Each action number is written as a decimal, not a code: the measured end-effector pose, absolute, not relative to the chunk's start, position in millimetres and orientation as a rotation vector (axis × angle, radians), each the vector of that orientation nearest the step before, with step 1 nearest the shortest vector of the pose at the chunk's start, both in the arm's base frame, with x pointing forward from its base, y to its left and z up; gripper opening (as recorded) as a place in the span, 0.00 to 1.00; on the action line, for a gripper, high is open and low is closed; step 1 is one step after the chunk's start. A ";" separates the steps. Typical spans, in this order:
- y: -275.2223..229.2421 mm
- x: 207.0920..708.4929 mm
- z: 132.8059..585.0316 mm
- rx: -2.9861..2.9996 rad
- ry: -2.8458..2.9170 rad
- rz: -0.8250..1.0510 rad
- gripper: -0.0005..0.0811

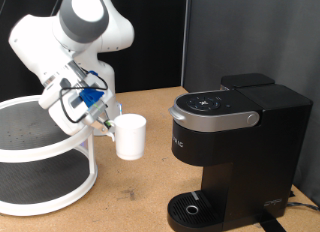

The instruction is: Make a cup of coffee with the keurig machine

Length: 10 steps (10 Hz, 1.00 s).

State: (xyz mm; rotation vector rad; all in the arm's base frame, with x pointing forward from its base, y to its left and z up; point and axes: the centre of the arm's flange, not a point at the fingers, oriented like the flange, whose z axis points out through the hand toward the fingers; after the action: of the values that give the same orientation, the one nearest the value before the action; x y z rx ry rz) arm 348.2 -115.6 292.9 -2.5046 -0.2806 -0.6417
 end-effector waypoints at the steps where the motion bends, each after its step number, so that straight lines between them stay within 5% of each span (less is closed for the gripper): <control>1: -110.0 352.1 281.5 -2.510 -0.284 -0.644 0.09; 10: -78.2 390.8 209.6 -2.546 -0.279 -0.668 0.09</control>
State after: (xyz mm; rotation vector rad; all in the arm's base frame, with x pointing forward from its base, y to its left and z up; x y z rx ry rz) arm 390.8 -78.2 209.6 -2.5456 -0.2788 -0.6677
